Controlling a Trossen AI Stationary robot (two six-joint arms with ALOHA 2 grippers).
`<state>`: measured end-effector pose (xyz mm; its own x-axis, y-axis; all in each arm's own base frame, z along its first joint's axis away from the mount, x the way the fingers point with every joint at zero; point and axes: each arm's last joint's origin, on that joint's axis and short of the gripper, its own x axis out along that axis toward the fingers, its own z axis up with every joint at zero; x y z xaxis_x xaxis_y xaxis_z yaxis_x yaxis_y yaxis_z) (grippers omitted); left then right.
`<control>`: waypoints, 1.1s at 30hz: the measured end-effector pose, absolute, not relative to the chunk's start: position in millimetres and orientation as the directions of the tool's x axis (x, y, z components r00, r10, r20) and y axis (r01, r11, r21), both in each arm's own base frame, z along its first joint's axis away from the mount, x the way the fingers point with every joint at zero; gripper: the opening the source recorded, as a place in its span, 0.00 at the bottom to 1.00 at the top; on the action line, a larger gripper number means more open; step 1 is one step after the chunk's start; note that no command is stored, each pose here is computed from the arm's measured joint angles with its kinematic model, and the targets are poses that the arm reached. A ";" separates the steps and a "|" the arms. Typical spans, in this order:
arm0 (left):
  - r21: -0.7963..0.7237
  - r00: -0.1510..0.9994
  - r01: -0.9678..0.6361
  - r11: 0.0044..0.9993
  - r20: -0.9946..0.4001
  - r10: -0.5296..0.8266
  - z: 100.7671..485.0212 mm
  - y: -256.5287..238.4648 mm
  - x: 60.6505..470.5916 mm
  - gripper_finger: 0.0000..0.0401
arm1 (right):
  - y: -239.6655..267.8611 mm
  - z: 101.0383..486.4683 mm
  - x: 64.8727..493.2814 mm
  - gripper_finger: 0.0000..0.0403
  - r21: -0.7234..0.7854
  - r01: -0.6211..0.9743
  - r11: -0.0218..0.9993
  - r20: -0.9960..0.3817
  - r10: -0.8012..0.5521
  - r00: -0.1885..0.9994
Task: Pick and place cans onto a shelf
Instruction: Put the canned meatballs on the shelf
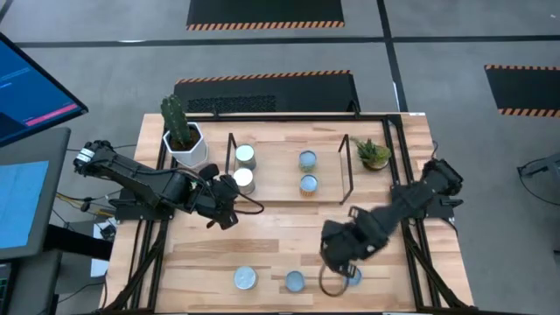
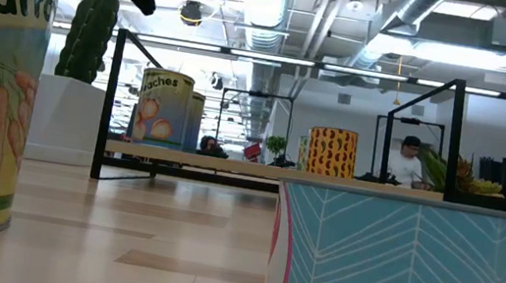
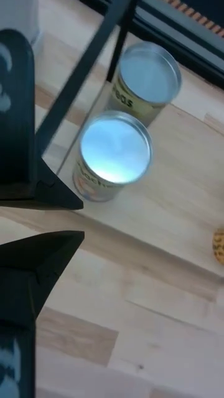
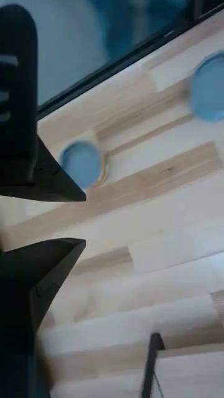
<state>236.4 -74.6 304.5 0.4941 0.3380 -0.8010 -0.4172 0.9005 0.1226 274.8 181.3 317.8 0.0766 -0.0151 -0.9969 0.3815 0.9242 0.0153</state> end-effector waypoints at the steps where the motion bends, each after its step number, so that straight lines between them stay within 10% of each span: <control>1: 0.120 0.501 -0.407 0.906 -0.800 0.331 304.8 -75.0 237.1 0.13 | 188.5 318.0 272.1 0.32 0.029 0.401 0.915 -0.995 -0.011 0.097; 19: 0.094 0.533 -0.398 0.913 -0.786 0.313 306.4 -76.6 240.6 0.13 | 277.3 226.4 256.3 0.32 -0.177 0.355 0.918 -0.984 -0.172 -0.047; 33: 0.095 0.539 -0.409 0.907 -0.777 0.325 306.8 -76.4 241.2 0.13 | 209.3 250.7 188.3 0.32 -0.274 0.568 0.776 -0.933 -0.358 0.039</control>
